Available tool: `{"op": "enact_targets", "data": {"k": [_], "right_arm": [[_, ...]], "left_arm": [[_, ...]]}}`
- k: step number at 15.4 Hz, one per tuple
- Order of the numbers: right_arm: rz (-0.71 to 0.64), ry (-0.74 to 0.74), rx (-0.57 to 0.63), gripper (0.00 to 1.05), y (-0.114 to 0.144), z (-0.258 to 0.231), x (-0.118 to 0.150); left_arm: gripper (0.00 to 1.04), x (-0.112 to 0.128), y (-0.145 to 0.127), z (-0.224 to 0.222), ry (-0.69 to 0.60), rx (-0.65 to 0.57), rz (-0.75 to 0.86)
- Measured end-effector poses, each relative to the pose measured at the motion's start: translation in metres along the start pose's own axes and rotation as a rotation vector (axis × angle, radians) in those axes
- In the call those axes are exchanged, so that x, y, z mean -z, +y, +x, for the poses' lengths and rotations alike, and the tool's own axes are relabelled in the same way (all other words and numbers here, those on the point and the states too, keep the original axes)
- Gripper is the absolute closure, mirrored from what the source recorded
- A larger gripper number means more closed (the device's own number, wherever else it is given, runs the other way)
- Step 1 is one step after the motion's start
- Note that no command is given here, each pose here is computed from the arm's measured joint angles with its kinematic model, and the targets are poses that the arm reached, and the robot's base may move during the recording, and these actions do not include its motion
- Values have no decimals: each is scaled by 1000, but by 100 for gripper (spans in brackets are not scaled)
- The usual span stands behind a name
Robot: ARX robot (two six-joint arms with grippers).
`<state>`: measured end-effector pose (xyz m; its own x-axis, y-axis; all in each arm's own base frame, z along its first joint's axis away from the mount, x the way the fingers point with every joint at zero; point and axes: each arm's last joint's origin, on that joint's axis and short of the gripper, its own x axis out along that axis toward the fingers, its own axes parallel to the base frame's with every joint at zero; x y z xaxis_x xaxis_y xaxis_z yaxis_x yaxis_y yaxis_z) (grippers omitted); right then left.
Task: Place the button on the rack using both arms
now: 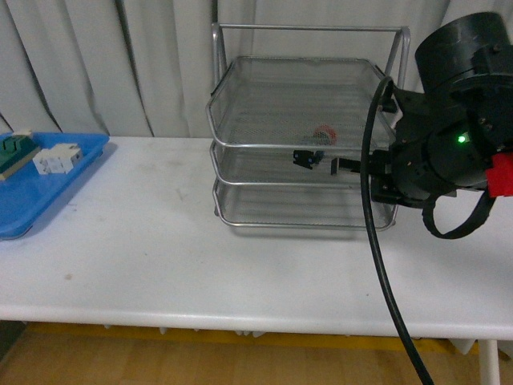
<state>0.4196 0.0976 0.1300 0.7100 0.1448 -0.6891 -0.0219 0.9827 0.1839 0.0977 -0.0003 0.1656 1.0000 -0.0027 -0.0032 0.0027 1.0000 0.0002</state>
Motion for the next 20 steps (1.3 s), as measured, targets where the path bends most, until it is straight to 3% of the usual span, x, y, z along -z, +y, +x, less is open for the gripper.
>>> {"op": "enact_targets", "data": {"k": [3, 5, 8, 10, 11, 12, 14, 16, 20], "right_arm": [[71, -80, -105, 103, 0, -49, 4], [137, -114, -181, 103, -8, -87, 23], [284, -260, -199, 103, -45, -157, 45], [323, -399, -147, 103, -72, -199, 63], [204, -626, -65, 103, -76, -214, 73], [95, -723, -10, 103, -77, -228, 88], [-92, -717, 73, 103, -78, -250, 125], [-143, -785, 85, 103, -78, -262, 138], [-158, -765, 93, 103, -80, -259, 155]], "left_arm": [[7, 0, 0, 0, 0, 0, 0], [7, 0, 0, 0, 0, 0, 0], [7, 0, 0, 0, 0, 0, 0], [7, 0, 0, 0, 0, 0, 0], [7, 0, 0, 0, 0, 0, 0], [7, 0, 0, 0, 0, 0, 0], [7, 0, 0, 0, 0, 0, 0], [7, 0, 0, 0, 0, 0, 0], [7, 0, 0, 0, 0, 0, 0]]}}
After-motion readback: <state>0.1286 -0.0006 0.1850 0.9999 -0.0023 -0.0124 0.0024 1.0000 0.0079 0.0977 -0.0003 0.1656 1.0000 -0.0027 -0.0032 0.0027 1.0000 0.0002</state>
